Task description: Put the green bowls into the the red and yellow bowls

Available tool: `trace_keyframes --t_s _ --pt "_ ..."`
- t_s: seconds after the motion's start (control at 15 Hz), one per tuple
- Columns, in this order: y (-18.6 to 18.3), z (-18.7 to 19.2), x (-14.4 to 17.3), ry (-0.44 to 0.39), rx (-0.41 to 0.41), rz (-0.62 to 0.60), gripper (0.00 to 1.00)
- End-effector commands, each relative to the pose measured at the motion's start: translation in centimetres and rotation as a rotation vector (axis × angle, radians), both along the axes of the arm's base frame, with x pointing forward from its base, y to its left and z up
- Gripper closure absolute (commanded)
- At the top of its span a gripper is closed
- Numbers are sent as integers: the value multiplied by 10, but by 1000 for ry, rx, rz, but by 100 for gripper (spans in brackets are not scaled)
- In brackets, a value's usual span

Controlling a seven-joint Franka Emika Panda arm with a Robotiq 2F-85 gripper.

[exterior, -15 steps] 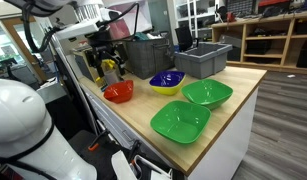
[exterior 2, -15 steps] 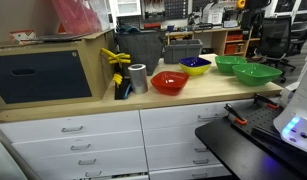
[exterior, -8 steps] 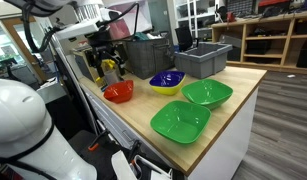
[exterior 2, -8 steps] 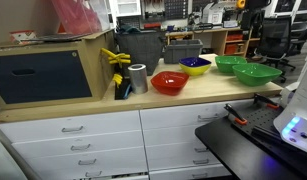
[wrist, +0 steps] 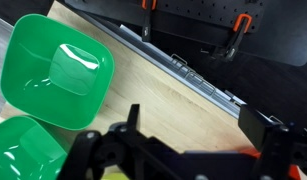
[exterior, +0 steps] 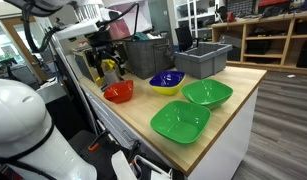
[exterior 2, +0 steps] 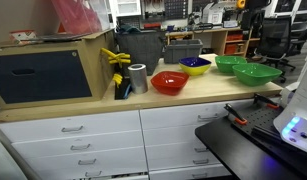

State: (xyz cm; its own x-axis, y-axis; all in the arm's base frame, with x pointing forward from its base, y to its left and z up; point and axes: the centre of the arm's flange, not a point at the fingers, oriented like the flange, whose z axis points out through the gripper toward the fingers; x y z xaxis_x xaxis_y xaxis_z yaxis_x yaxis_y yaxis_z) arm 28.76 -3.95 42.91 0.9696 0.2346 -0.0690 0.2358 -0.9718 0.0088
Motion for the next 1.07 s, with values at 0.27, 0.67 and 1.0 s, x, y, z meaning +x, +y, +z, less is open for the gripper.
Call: trace_keyframes --t_s 0.27,0.67,1.0 --pt "2 -22 36 -36 -40 18 0" --pt "7 -74 89 -106 -11 5 0" --pt "-13 -100 116 -125 -7 -64 0"
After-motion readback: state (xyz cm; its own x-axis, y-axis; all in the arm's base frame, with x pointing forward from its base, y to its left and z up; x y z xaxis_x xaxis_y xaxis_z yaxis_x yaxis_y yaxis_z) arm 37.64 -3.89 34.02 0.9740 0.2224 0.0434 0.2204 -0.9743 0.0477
